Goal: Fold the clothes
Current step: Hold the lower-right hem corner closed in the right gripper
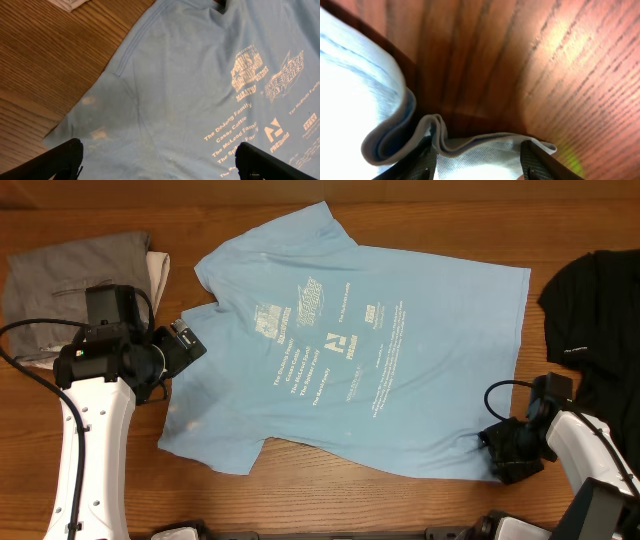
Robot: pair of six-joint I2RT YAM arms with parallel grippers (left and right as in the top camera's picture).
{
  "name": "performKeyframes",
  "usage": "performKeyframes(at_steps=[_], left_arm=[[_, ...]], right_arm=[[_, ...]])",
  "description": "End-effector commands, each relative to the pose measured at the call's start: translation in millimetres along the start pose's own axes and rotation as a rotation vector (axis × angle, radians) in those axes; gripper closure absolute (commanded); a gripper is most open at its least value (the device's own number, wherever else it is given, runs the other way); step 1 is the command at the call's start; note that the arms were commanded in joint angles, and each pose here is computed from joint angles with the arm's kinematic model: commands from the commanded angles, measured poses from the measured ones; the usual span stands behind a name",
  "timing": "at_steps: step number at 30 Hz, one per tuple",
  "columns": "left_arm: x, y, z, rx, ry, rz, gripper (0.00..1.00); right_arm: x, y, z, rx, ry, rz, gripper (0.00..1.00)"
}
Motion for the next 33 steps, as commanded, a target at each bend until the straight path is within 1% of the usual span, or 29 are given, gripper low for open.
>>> performKeyframes(at_steps=[1, 3, 5, 6, 9, 10, 11, 13, 15, 17, 21, 22, 25, 27, 28, 30, 31, 32, 33], left_arm=[[-1.3, -2.1, 0.7, -0.014, 0.008, 0.005, 0.0], [-1.3, -2.1, 0.7, -0.014, 0.008, 0.005, 0.0], [-1.3, -2.1, 0.7, -0.015, 0.008, 0.005, 0.0], [-1.3, -2.1, 0.7, -0.015, 0.008, 0.005, 0.0], [-1.3, -2.1, 0.7, -0.015, 0.008, 0.005, 0.0], [-1.3, -2.1, 0.7, -0.015, 0.008, 0.005, 0.0], [-1.3, -2.1, 0.7, -0.014, 0.008, 0.005, 0.0], [-1.3, -2.1, 0.7, -0.015, 0.008, 0.005, 0.0], [-1.3, -2.1, 0.7, -0.015, 0.008, 0.005, 0.0], [-1.3, -2.1, 0.7, -0.015, 0.008, 0.005, 0.0], [-1.3, -2.1, 0.7, -0.014, 0.008, 0.005, 0.0], [-1.3, -2.1, 0.7, -0.014, 0.008, 0.005, 0.0], [-1.3, -2.1, 0.7, -0.015, 0.008, 0.005, 0.0], [-1.3, -2.1, 0.7, -0.015, 0.008, 0.005, 0.0], [-1.3, -2.1, 0.7, -0.015, 0.008, 0.005, 0.0], [-1.3, -2.1, 0.7, -0.015, 0.008, 0.005, 0.0], [-1.3, -2.1, 0.7, -0.014, 0.008, 0.005, 0.0], [-1.3, -2.1, 0.7, -0.015, 0.008, 0.005, 0.0], [-1.3, -2.1, 0.7, -0.015, 0.008, 0.005, 0.0]], right_arm=[[-5.6, -4.3, 3.7, -0.008, 0.033, 0.024, 0.42], [-5.6, -4.6, 4.0, -0.008, 0.036, 0.026, 0.44], [-5.6, -5.0, 4.5, -0.006, 0.039, 0.029, 0.48], [-5.6, -5.0, 4.5, -0.005, 0.039, 0.029, 0.52], [-5.6, -4.8, 4.4, -0.005, 0.039, 0.027, 0.73], [-5.6, -4.8, 4.4, -0.005, 0.039, 0.027, 0.77], [-5.6, -4.8, 4.4, -0.003, 0.039, 0.027, 0.78], [-5.6, -4.2, 4.9, 0.017, 0.046, 0.018, 0.78], [-5.5, -4.1, 5.2, 0.025, 0.05, 0.016, 0.72], [-5.5, -4.7, 5.8, 0.027, 0.054, 0.02, 0.69], [-5.4, -4.1, 6.2, 0.046, 0.059, 0.013, 0.68], [-5.5, -4.4, 6.4, 0.046, 0.061, 0.014, 0.66], [-5.3, -6.2, 8.2, 0.044, 0.072, 0.027, 0.55], [-5.3, -6.0, 8.3, 0.044, 0.073, 0.025, 0.52], [-5.3, -6.0, 8.2, 0.044, 0.073, 0.025, 0.57], [-5.4, -6.1, 8.0, 0.044, 0.07, 0.028, 0.81], [-5.4, -6.0, 7.8, 0.044, 0.068, 0.026, 0.91], [-5.3, -5.8, 7.6, 0.045, 0.068, 0.026, 0.96], [-5.4, -5.8, 7.6, 0.045, 0.068, 0.025, 0.96]])
Point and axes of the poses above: each gripper's point midway between its finger pads, its own x axis back along the fingers, its own y axis along the line the jaws close on, z = x × y, the point moved 10 cm from there along x, back along the fingers, and after that the axes turned 5 degrees about x, right-handed, at the moved point
